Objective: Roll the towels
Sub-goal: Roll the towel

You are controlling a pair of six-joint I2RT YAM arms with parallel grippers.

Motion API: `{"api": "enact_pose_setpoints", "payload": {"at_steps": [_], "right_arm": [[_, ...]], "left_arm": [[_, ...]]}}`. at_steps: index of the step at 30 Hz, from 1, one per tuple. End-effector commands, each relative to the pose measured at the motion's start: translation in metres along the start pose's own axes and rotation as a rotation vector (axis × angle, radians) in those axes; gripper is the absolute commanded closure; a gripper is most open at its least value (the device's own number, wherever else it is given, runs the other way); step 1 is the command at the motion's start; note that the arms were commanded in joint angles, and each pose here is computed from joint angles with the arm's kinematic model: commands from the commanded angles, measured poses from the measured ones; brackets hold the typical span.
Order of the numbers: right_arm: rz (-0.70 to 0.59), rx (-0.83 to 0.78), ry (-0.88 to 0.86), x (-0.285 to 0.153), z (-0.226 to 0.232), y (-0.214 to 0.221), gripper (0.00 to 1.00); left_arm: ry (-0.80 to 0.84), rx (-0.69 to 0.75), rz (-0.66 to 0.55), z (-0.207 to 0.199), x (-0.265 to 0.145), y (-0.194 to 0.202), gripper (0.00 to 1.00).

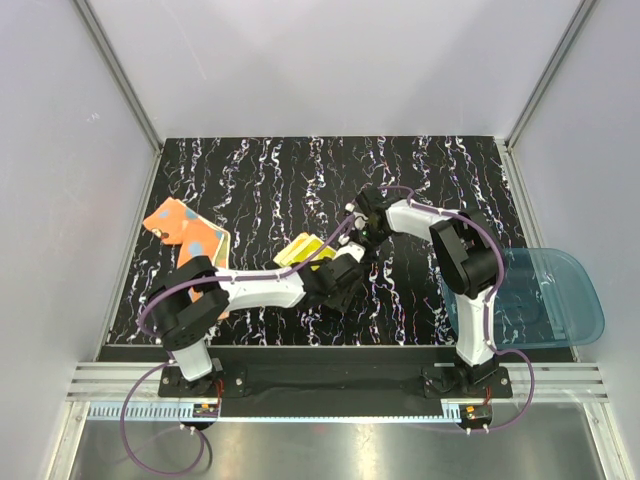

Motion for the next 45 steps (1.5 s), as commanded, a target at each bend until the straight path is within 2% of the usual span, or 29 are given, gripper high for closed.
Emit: {"api": "enact_pose_setpoints", "payload": {"at_steps": [1, 4, 7, 14, 15, 18, 20, 25, 45], "right_arm": [[-0.017, -0.048, 0.073, 0.003, -0.011, -0.011, 0.82], [-0.007, -0.057, 0.076, 0.003, -0.011, -0.011, 0.82], [-0.001, -0.061, 0.081, 0.002, -0.013, -0.011, 0.81], [-0.001, -0.051, 0.090, -0.004, -0.023, -0.013, 0.79], [0.000, -0.048, 0.086, -0.004, -0.025, -0.013, 0.78], [-0.007, -0.030, 0.078, -0.007, -0.032, -0.014, 0.77], [-0.011, -0.016, 0.075, -0.007, -0.038, -0.015, 0.77], [-0.010, -0.002, 0.078, -0.005, -0.042, -0.015, 0.77], [-0.044, 0.044, 0.136, -0.017, -0.061, -0.024, 0.78]], "left_arm": [[-0.109, 0.035, 0.088, 0.031, 0.004, 0.035, 0.44], [-0.112, 0.054, 0.100, 0.036, 0.006, 0.042, 0.48], [-0.117, 0.071, 0.116, 0.041, 0.012, 0.053, 0.61], [-0.165, 0.087, 0.144, 0.052, 0.018, 0.065, 0.65], [-0.166, 0.087, 0.145, 0.052, 0.019, 0.065, 0.73], [-0.160, 0.094, 0.151, 0.051, 0.019, 0.065, 0.87], [-0.135, 0.092, 0.153, 0.048, 0.018, 0.065, 0.90], [-0.050, 0.086, 0.162, 0.038, 0.014, 0.067, 0.92], [0.057, 0.042, 0.142, 0.024, -0.009, 0.056, 1.00]]}}
Point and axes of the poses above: each gripper's point midway between its finger pads, its own x axis out along the fingers, its own z axis along the line the jaws close on, y = z × x, the point moved 3 cm from there along -x, back along the fingers, and after that the axes turned 12 degrees about -x, right-handed, at the moved point
